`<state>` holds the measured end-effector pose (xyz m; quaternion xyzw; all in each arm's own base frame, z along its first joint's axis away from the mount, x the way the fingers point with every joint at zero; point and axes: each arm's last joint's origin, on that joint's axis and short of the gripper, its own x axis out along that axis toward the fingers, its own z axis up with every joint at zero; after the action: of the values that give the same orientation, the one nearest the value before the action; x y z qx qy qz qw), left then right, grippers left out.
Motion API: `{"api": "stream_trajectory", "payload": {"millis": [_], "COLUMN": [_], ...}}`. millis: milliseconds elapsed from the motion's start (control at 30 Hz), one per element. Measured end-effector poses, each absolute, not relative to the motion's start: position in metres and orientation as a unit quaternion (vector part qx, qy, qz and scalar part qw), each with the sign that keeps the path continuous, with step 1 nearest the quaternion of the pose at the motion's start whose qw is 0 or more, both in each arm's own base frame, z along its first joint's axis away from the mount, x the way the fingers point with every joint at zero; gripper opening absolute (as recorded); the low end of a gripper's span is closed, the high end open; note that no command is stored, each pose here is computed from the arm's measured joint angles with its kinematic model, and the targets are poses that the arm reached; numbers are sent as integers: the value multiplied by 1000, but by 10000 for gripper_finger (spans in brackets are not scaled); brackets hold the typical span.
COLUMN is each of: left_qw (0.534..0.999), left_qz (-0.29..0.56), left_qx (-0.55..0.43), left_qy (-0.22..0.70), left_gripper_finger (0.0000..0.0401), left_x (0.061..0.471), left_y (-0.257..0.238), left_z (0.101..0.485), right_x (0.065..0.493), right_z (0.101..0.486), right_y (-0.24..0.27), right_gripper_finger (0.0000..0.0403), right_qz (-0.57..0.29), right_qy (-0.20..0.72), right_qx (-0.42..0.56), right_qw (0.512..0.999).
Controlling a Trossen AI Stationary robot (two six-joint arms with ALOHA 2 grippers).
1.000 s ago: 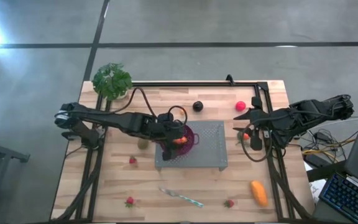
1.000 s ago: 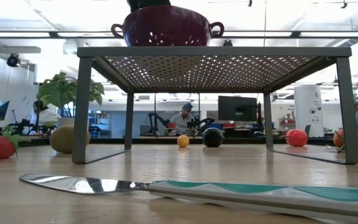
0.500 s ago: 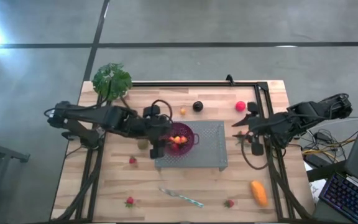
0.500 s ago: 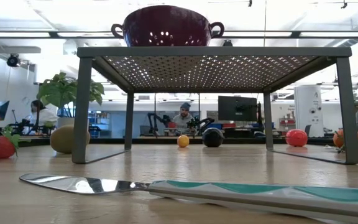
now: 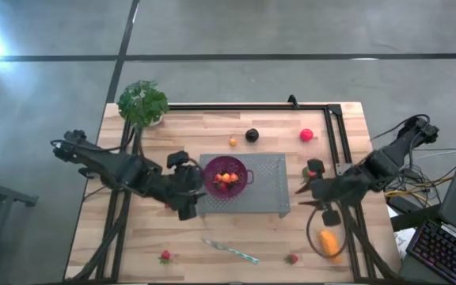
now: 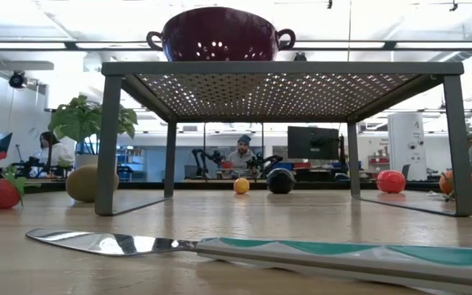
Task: Pick & Place Fruit
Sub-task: Put the strawberry into the purple strainer bowl
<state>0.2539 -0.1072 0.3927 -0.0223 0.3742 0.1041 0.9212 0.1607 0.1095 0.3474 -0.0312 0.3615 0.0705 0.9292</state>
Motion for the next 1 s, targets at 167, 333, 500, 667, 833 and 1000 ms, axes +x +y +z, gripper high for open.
{"api": "stream_trajectory", "payload": {"millis": [167, 333, 500, 667, 833, 1000], "left_qw": [919, 916, 912, 908, 902, 895], "left_qz": [96, 94, 96, 98, 111, 129], "left_qx": [-24, -24, -29, -23, -31, -44], "left_qy": [381, 390, 398, 406, 416, 425], "left_gripper_finger": [220, 220, 220, 220, 220, 220], "left_x": [245, 236, 228, 222, 222, 221], "left_y": [-122, -133, -142, -150, -152, -152], "left_z": [389, 386, 380, 367, 353, 341], "right_x": [162, 164, 161, 156, 154, 157], "right_z": [328, 302, 271, 242, 224, 213], "right_y": [134, 158, 180, 202, 223, 240], "right_gripper_finger": [151, 168, 183, 194, 199, 194], "right_qz": [64, 46, 11, -24, -33, -20], "right_qy": [413, 457, 497, 520, 529, 526], "right_qx": [-9, 8, 29, 27, 30, 31], "right_qw": [909, 888, 867, 853, 847, 850]}}
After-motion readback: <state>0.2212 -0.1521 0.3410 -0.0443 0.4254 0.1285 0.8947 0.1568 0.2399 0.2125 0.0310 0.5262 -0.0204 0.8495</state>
